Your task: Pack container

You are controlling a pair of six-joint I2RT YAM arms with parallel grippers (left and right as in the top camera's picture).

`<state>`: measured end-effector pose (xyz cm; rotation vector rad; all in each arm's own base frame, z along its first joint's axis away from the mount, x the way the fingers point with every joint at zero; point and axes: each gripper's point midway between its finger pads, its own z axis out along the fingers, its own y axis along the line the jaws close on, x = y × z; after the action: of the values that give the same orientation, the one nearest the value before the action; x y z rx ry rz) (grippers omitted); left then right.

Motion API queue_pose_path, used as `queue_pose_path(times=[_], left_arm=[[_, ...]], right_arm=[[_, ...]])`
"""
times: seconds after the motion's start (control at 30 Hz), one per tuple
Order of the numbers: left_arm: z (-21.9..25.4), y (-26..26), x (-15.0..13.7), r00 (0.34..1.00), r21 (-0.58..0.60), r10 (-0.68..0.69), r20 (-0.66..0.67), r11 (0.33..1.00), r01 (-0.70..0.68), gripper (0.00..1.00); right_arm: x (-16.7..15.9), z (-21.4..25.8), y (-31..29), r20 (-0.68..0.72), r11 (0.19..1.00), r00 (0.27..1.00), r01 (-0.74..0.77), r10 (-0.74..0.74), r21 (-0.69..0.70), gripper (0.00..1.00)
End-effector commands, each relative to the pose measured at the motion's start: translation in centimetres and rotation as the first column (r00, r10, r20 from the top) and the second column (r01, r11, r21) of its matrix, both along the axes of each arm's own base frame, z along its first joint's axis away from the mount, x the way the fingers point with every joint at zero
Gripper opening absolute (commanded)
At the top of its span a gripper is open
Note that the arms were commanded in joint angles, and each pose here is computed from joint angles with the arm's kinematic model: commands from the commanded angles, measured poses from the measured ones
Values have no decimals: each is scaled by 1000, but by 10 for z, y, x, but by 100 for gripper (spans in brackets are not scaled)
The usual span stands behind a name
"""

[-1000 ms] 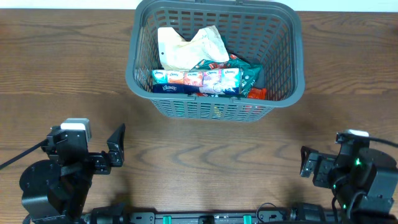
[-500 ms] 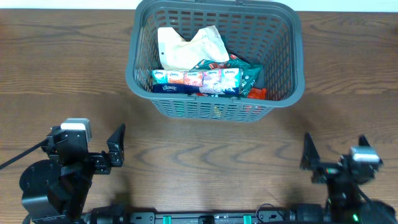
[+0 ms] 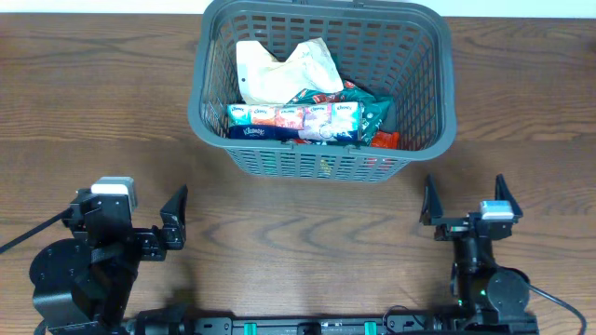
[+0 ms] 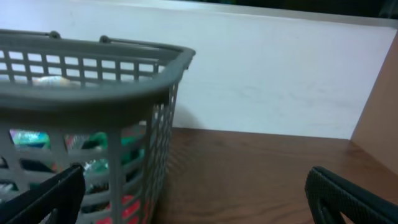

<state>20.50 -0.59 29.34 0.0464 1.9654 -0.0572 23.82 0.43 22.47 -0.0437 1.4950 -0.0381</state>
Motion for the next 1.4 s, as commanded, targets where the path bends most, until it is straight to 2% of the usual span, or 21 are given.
queue_pose_path(times=[0.0,0.17,0.43,0.73,1.37], left_arm=[[1,-4,-1,1000,11,-26,9,1000,26,99],[1,-4,-1,1000,11,-25,9,1000,25,99],[1,-4,-1,1000,11,-25,9,1000,25,99],[1,-4,-1,1000,11,-25,9,1000,25,99],[1,-4,-1,1000,11,-25,9,1000,25,99]], right_arm=[[2,-12,5,-3,1000,1000,-19,19,-9,99],[4,-30,7,-53,999,998,-35,34,-15,99],[2,-73,2,-227,1000,974,-6,7,7,99],[2,-73,-6,-225,999,974,35,-34,1,99],[2,-73,-4,-224,1000,974,28,-27,2,99]])
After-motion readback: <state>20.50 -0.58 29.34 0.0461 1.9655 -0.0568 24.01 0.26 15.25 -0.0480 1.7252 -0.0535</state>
